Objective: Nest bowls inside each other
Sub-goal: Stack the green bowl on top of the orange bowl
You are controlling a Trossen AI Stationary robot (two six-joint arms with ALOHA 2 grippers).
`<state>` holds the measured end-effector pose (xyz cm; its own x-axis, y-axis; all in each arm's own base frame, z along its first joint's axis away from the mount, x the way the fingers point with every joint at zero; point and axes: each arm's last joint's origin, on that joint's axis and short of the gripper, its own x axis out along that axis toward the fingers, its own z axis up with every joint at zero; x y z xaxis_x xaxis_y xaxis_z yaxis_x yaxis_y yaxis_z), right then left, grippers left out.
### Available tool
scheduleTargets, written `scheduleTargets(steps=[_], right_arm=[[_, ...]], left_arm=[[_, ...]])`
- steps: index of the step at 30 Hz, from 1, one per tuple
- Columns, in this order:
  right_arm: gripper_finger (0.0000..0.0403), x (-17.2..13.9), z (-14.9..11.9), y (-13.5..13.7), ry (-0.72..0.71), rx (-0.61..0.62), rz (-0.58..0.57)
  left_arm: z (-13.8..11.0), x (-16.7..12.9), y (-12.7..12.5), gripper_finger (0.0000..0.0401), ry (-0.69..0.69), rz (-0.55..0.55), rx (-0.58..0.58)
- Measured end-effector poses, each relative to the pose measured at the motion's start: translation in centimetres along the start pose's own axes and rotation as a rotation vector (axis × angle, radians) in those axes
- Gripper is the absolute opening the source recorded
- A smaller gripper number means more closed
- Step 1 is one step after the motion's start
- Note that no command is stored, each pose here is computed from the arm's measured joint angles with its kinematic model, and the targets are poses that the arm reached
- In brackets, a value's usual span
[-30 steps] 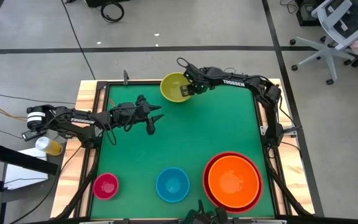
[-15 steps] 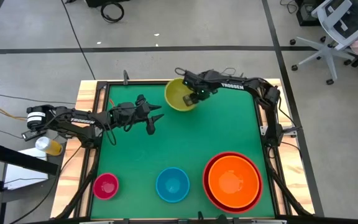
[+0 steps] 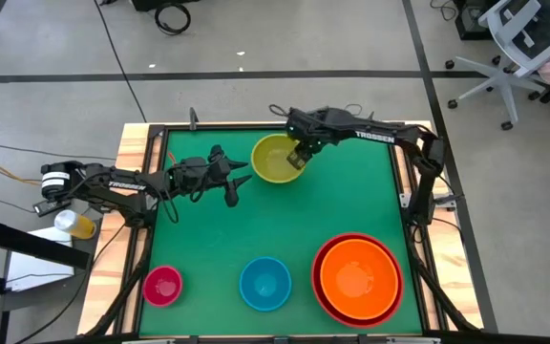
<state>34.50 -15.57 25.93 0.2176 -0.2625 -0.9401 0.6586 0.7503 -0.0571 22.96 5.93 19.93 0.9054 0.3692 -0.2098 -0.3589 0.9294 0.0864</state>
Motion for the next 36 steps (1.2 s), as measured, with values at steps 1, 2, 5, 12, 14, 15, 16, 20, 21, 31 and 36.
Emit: scheduleTargets(steps=[1,2,5,12,14,15,16,20,21,31,36], right_arm=[[0.0142,-0.5,-0.2,0.6,-0.011,-0.077,0.010],[0.0142,-0.9,-0.4,1.3,-0.021,-0.163,0.022],[0.0142,-1.2,-1.3,4.3,-0.047,-0.462,0.059],[0.0150,1.0,-3.5,10.6,-0.078,-0.838,0.081],[0.0157,1.6,-3.5,11.2,-0.093,-0.852,0.031],[0.0161,1.7,-3.4,11.2,-0.107,-0.849,0.016],[0.0166,1.8,-3.3,11.2,-0.115,-0.842,0.004],[0.0194,2.1,-2.6,10.5,-0.129,-0.793,0.014],[0.0201,2.2,-2.5,10.3,-0.123,-0.785,0.032],[0.0201,3.4,-1.4,8.3,-0.114,-0.630,0.095],[0.0174,4.2,-1.5,7.5,-0.095,-0.574,0.164]], left_arm=[[0.0,0.0,0.0,0.0194,0.000,0.000,0.000],[0.0,0.0,0.0,0.0194,0.001,0.000,0.005],[0.0,0.0,-0.1,0.0194,0.005,-0.004,0.031],[-0.3,0.0,-0.1,0.0194,0.027,-0.005,0.046],[-0.3,0.0,-0.1,0.0194,0.027,-0.005,0.044],[-0.3,0.0,-0.1,0.0194,0.027,-0.005,0.044],[-0.3,0.0,-0.1,0.0194,0.027,-0.005,0.044],[-0.3,0.0,-0.1,0.0194,0.028,-0.008,0.055],[-0.3,0.0,-0.2,0.0194,0.027,-0.010,0.064],[0.1,-0.1,-0.4,0.0194,-0.007,-0.021,0.068],[0.1,-0.1,-0.6,0.0194,-0.009,-0.039,0.050]])
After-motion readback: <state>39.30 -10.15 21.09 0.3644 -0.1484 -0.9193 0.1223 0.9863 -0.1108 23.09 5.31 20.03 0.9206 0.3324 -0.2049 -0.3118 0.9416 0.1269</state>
